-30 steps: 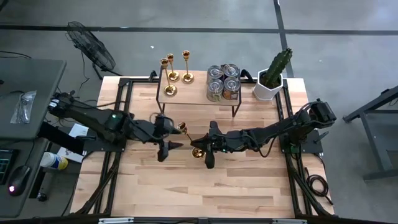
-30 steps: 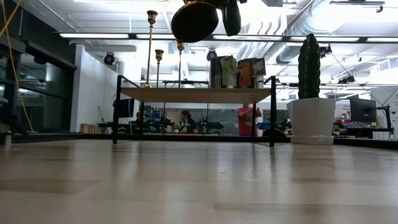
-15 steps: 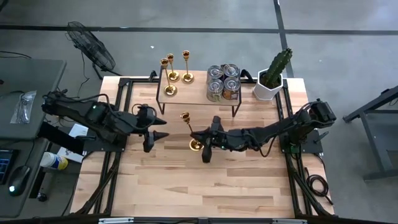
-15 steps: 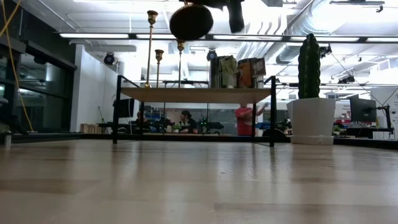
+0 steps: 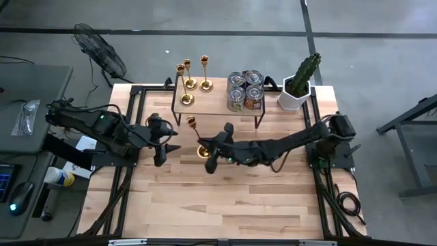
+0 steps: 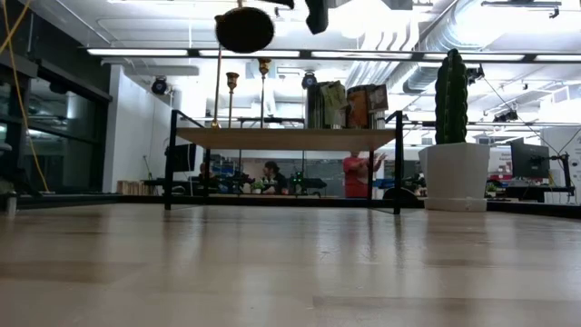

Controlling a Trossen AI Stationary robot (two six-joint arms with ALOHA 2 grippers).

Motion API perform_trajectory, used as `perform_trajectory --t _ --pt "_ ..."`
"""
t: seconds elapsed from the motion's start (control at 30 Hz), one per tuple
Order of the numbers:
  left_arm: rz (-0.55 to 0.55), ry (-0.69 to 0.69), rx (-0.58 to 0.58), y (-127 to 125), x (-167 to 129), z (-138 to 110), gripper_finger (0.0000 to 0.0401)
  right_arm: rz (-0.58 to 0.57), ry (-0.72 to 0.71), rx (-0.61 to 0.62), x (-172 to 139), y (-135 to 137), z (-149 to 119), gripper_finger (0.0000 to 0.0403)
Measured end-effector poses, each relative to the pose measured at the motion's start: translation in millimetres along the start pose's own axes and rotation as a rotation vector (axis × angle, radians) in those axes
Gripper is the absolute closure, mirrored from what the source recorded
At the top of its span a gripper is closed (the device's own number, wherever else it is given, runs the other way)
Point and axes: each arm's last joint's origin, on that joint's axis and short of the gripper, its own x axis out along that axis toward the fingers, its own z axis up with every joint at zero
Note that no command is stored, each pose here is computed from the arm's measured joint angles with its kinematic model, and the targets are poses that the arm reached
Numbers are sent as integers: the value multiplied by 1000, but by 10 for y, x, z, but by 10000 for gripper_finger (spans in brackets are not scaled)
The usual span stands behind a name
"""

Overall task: Pick & Place candle stick holders
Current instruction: Put the gold candle holder on the shelf

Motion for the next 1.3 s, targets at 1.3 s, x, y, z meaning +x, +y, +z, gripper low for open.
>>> perform_trajectory --t 1.3 --pt "44 -9 -47 376 -496 -164 156 -444 -153 -43 910 -967 189 398"
